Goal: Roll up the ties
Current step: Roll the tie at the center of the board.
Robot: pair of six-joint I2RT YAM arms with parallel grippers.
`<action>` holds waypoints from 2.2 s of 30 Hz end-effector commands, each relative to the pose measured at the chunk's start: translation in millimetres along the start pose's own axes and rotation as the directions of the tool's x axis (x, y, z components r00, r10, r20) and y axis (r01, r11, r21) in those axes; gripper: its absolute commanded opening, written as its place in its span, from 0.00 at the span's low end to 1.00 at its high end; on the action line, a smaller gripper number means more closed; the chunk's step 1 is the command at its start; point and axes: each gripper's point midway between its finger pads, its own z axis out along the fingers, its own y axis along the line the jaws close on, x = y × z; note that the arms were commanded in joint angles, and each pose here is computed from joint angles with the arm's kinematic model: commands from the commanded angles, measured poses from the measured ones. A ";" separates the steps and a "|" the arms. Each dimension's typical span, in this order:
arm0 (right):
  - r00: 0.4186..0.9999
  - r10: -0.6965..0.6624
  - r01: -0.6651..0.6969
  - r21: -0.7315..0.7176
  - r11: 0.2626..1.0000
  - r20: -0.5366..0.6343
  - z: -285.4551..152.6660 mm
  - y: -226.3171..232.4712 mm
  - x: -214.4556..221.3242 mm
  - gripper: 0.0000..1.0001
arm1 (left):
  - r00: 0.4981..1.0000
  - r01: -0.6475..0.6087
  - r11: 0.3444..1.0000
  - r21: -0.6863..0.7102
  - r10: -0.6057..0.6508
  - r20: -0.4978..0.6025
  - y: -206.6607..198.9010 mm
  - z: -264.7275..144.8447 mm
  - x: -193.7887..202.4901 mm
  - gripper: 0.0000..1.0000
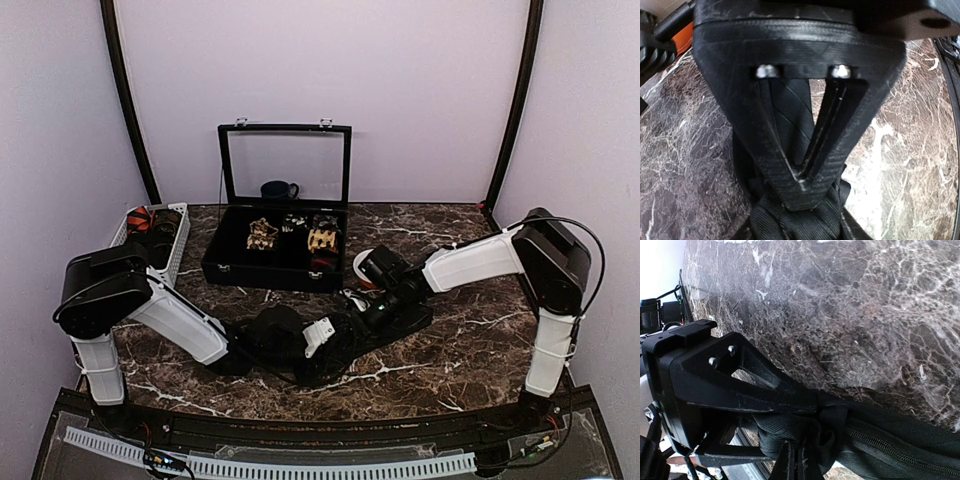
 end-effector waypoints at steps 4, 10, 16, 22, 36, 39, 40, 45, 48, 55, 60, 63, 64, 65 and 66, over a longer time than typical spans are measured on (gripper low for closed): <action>0.999 0.043 -0.041 0.053 0.998 -0.029 7.4 -38.7 15.0 0.00 | 0.994 0.001 1.000 0.026 0.002 -0.109 5.7 -4.8 42.4 0.59; 0.996 0.085 -0.085 0.006 0.996 -0.002 5.6 -53.8 16.0 0.00 | 0.997 -0.050 0.999 0.017 0.049 0.056 7.5 -17.9 13.2 0.72; 0.990 0.139 -0.138 -0.056 0.989 0.014 6.0 -66.7 17.2 0.00 | 0.987 -0.005 1.000 -0.013 0.007 0.161 12.9 -20.4 1.3 0.78; 0.984 0.175 -0.174 -0.060 0.983 0.014 8.4 -78.2 17.4 0.00 | 0.968 0.089 0.996 0.008 -0.089 0.237 13.8 -7.8 -9.6 0.86; 0.980 0.195 -0.193 -0.053 0.980 0.049 3.0 -80.1 9.3 0.00 | 0.973 0.102 0.995 0.014 -0.103 0.206 15.6 27.8 -10.4 0.46; 0.982 0.173 -0.168 -0.065 0.984 0.075 -8.9 -66.8 1.7 0.08 | 0.989 0.068 0.998 -0.014 -0.066 0.131 17.4 24.0 7.6 0.37; 0.983 0.161 -0.155 -0.071 0.985 0.084 -14.7 -60.1 -1.4 0.12 | 0.993 0.050 0.999 -0.020 -0.048 0.104 17.4 21.3 13.4 0.36; 0.984 0.120 -0.108 -0.089 0.990 0.132 -44.2 -29.2 -11.8 0.38 | 0.999 -0.040 0.999 0.001 0.040 -0.028 12.4 3.8 42.7 0.32; 0.981 0.116 -0.104 -0.083 0.991 0.156 -51.7 -23.3 -16.0 0.44 | 0.996 -0.051 0.997 0.056 0.056 -0.077 3.2 -8.1 53.9 0.31; 0.983 0.125 -0.124 -0.011 0.992 0.132 -31.5 -44.0 -26.6 0.43 | 0.991 -0.031 0.995 0.091 0.042 -0.123 -3.3 -20.4 61.9 0.30; 0.984 0.169 -0.172 0.062 0.983 0.056 -10.5 -69.4 -0.5 0.38 | 0.994 -0.008 0.998 0.058 0.014 -0.109 1.8 -21.8 42.4 0.30; 0.980 0.195 -0.199 0.103 0.975 0.042 -8.4 -81.3 14.5 0.36 | 0.997 0.005 0.999 0.038 -0.002 -0.077 4.5 -28.3 23.8 0.30; 0.979 0.201 -0.204 0.111 0.973 0.038 -8.1 -83.9 18.7 0.35 | 0.997 0.010 1.000 0.029 -0.008 -0.072 5.8 -30.3 19.9 0.30; 0.978 0.205 -0.208 0.119 0.971 0.035 -8.0 -85.8 22.1 0.35 | 0.997 0.012 1.000 0.020 -0.010 -0.080 7.2 -31.5 19.6 0.30; 0.977 0.210 -0.212 0.125 0.969 0.030 -7.6 -87.5 25.3 0.35 | 0.996 0.013 1.000 0.015 -0.012 -0.087 8.3 -32.2 19.6 0.30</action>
